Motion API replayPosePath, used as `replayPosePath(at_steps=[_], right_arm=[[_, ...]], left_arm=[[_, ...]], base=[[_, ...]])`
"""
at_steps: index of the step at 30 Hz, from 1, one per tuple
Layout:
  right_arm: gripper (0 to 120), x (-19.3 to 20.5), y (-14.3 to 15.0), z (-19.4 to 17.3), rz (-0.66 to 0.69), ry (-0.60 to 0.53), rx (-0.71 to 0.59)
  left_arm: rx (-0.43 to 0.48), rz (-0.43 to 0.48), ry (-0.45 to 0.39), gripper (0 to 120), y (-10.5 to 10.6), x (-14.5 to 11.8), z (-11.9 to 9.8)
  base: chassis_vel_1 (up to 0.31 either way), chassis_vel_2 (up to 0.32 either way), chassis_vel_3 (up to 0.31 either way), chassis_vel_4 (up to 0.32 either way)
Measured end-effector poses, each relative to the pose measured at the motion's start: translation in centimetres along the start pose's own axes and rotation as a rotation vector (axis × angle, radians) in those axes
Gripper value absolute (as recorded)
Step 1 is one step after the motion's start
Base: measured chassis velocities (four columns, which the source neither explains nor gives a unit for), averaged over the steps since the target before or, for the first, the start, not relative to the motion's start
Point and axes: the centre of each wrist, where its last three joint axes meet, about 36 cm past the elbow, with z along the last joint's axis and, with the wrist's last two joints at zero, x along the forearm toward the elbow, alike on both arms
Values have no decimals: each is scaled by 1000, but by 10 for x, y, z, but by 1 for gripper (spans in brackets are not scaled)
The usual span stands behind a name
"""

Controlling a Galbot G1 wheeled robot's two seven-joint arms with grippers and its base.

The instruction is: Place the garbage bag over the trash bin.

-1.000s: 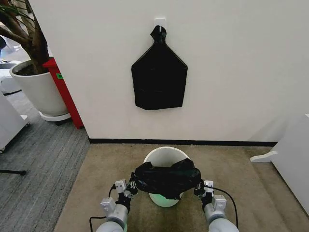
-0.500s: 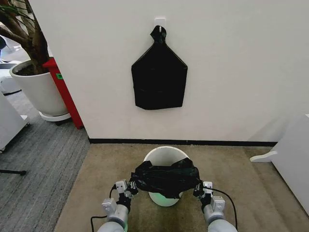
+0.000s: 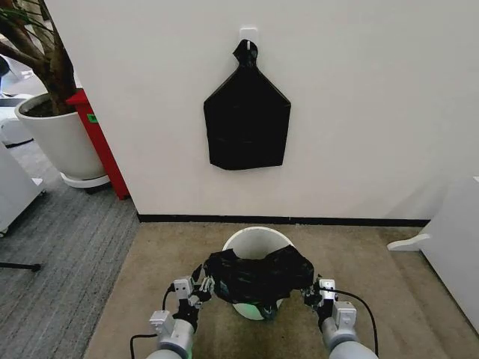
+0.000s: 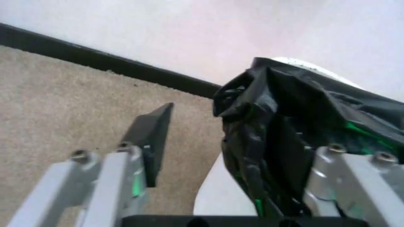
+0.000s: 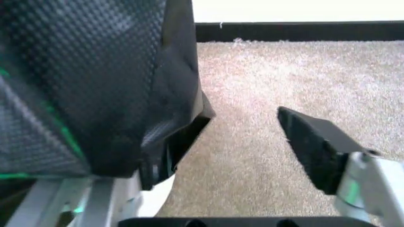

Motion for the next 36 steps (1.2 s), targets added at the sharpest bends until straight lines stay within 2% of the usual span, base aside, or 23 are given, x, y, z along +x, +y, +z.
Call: replayPosePath(at_steps=[1,2,6,7,11,21,27,36], right_arm=[[64,0,0,0,0,0,0],[69,1,1,-1,-3,-4,2],[86,4,2,-9,-13,-22,7],[86,4,2,-9,-13,-22,7],[99,11,-2,-10,-23,-6,31],[100,23,-8,-20,-37,31,46],[100,44,-10,-36,-73,69,58],[100,71,-7,-54,-116,113,71]], left_arm=[[0,0,0,65,0,0,0],[-2,-2,-9,68,1,0,-1],[-1,-8,-39,87,2,-2,-8],[-1,-8,-39,87,2,-2,-8],[1,-3,-27,99,-1,8,-8],[-39,1,32,100,4,29,-11],[-76,4,35,100,10,41,-31],[-95,10,32,100,5,54,-53]], base=[[0,0,0,0],[0,0,0,0],[0,0,0,0],[0,0,0,0],[0,0,0,0],[0,0,0,0],[0,0,0,0],[0,0,0,0]])
